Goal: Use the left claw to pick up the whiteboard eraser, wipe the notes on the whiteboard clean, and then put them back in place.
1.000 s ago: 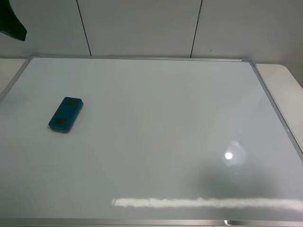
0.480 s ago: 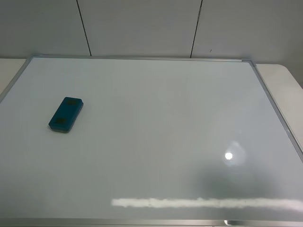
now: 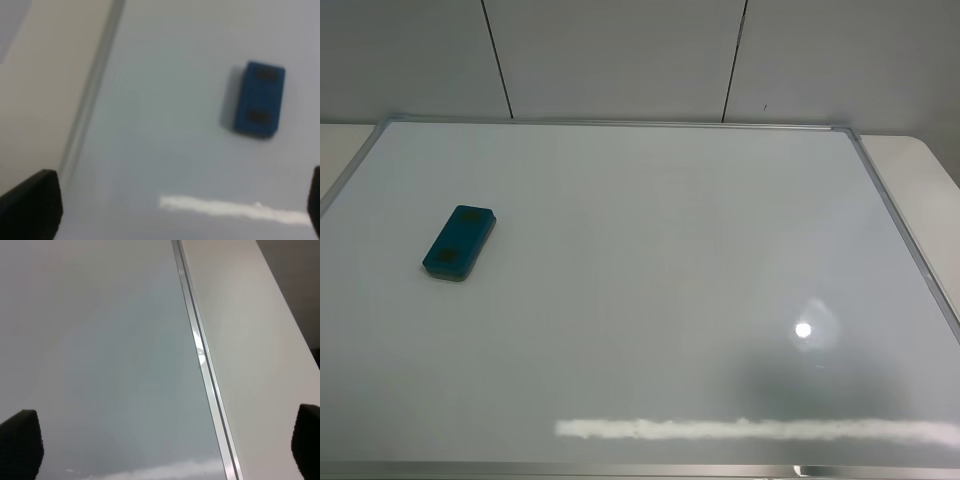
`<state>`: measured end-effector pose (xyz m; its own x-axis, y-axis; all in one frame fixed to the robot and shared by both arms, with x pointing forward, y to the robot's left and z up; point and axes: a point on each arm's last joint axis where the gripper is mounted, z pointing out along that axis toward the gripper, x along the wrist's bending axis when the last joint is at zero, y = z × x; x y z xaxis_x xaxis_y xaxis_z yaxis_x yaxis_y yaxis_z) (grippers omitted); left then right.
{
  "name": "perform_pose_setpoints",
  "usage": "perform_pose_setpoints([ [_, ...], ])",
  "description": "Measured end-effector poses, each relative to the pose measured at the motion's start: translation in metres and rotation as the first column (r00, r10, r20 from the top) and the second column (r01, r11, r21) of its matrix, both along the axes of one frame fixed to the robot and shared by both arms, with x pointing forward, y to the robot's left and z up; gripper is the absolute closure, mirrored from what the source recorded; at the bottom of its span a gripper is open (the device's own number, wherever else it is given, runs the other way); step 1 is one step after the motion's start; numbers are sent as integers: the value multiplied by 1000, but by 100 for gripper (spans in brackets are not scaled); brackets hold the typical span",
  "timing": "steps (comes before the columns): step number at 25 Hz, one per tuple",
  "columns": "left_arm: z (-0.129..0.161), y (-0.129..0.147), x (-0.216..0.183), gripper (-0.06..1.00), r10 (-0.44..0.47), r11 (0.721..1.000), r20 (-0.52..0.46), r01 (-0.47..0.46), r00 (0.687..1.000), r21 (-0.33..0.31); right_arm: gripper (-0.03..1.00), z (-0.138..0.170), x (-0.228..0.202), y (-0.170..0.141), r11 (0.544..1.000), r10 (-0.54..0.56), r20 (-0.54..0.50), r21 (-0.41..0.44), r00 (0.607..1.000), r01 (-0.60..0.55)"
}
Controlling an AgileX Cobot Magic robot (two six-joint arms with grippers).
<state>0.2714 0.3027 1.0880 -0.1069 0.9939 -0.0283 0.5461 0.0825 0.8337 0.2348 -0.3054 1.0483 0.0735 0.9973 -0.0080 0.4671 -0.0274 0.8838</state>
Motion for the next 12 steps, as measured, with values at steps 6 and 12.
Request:
perform_pose_setpoints([
  [6,-20,-3,-8,-5,-75,997,-30,74,997,-10,-2,0,0,0,1000,0,0,0,1000,0],
  [12,-32,-6,-30,-5,-84,996,81,85,993,-11,-2,0,0,0,1000,0,0,0,1000,0],
])
